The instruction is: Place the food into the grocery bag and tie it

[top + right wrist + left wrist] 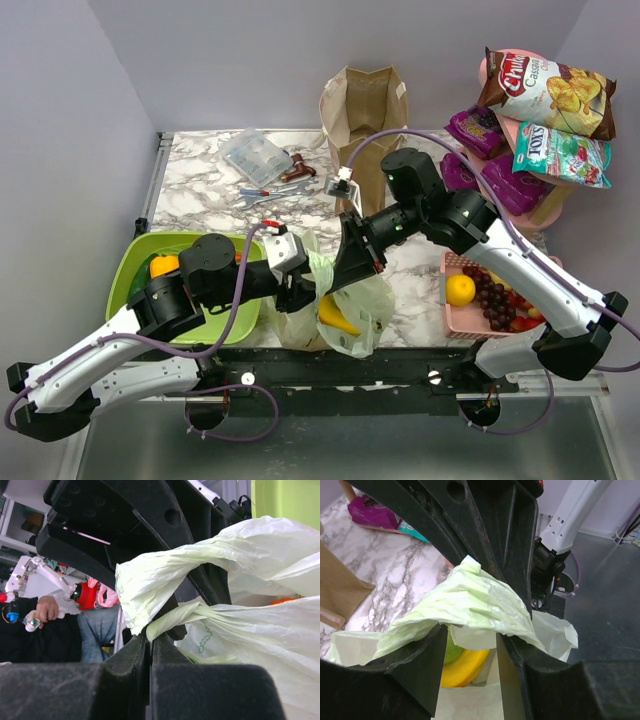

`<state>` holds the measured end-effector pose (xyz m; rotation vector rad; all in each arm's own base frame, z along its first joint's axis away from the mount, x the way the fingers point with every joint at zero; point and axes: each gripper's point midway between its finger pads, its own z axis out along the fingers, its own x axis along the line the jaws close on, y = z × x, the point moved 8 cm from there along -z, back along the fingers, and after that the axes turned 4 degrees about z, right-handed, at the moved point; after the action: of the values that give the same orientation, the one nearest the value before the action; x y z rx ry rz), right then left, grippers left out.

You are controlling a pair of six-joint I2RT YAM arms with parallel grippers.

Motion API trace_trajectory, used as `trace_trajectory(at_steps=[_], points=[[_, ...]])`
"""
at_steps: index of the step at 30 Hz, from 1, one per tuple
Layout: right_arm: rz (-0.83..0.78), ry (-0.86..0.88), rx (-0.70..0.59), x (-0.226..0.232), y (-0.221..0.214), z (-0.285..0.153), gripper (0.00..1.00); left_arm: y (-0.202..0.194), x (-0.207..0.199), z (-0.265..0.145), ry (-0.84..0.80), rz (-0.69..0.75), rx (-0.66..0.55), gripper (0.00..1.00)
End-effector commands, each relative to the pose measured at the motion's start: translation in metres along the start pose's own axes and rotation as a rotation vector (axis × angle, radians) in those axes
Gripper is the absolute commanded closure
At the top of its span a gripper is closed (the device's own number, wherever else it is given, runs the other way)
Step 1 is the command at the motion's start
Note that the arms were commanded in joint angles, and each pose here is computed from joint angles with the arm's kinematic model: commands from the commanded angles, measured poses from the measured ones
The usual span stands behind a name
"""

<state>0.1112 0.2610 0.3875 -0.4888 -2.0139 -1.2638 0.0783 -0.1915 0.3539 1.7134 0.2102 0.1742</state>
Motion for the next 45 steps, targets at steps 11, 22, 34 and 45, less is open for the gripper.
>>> trace_trajectory(at_steps=[11,22,34,45], points=[[-0.032,0.066,-0.004,0.012,-0.005,-0.006,0.99,0.008,0.010,-0.006,0.116,0.072,-0.092,0.48],[-0.032,0.083,-0.002,0.012,-0.005,-0.005,0.99,0.008,0.009,0.006,0.083,0.089,-0.115,0.41],[-0.042,0.136,-0.001,0.011,-0.008,-0.003,0.99,0.008,0.008,0.017,0.050,0.100,-0.132,0.46],[-0.038,0.103,-0.014,0.009,-0.008,-0.003,0.99,0.012,0.004,0.024,-0.007,0.093,-0.134,1.00]])
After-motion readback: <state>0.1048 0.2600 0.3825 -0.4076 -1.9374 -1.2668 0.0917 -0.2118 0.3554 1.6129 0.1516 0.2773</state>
